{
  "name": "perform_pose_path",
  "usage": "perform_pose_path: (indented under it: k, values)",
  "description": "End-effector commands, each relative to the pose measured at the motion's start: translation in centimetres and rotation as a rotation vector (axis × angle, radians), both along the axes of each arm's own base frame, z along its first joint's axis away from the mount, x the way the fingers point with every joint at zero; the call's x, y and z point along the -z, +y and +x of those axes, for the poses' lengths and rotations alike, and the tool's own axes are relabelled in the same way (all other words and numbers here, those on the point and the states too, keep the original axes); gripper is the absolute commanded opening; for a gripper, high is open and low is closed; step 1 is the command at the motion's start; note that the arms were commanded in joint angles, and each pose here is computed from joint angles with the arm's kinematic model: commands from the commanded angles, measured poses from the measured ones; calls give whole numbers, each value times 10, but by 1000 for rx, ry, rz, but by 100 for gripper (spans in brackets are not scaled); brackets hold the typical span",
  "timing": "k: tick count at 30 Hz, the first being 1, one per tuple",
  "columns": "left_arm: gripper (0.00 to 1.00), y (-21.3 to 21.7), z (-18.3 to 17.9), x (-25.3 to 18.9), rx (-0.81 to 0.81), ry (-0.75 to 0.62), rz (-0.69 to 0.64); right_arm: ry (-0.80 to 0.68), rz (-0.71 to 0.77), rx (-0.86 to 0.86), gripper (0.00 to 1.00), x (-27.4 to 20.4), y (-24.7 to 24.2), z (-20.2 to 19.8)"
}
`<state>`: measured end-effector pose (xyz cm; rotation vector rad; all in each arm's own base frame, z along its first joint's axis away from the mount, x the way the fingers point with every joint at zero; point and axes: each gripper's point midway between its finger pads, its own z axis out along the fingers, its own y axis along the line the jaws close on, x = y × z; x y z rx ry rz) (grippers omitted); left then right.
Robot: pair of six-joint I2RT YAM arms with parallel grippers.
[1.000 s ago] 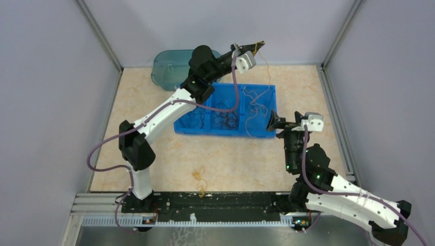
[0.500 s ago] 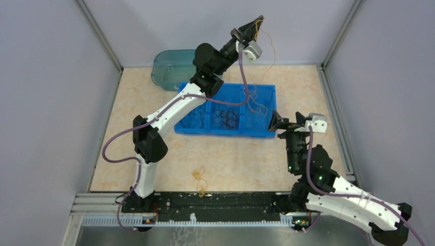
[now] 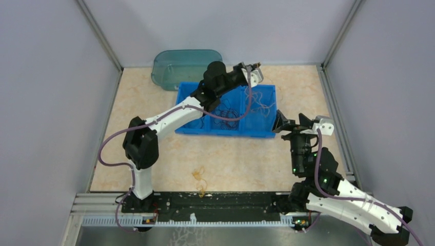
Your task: Untangle the cables
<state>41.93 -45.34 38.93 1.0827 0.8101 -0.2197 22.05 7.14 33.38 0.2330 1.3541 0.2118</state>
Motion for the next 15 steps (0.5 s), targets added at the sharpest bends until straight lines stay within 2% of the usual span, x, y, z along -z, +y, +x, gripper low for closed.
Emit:
perform_pose_path:
  k: [1, 7, 11, 15]
  values:
    - [0, 5, -10, 31, -22, 195, 37, -12, 31, 25, 84, -7, -10, -2]
    - [0, 10, -1, 90, -123, 363, 168, -11, 36, 29, 84, -7, -10, -2]
    - [0, 16, 1, 125, -155, 350, 301, -6, 35, 35, 84, -5, -11, -2]
    - [0, 10, 2, 134, -133, 351, 297, 11, 36, 47, 83, 0, -11, -1]
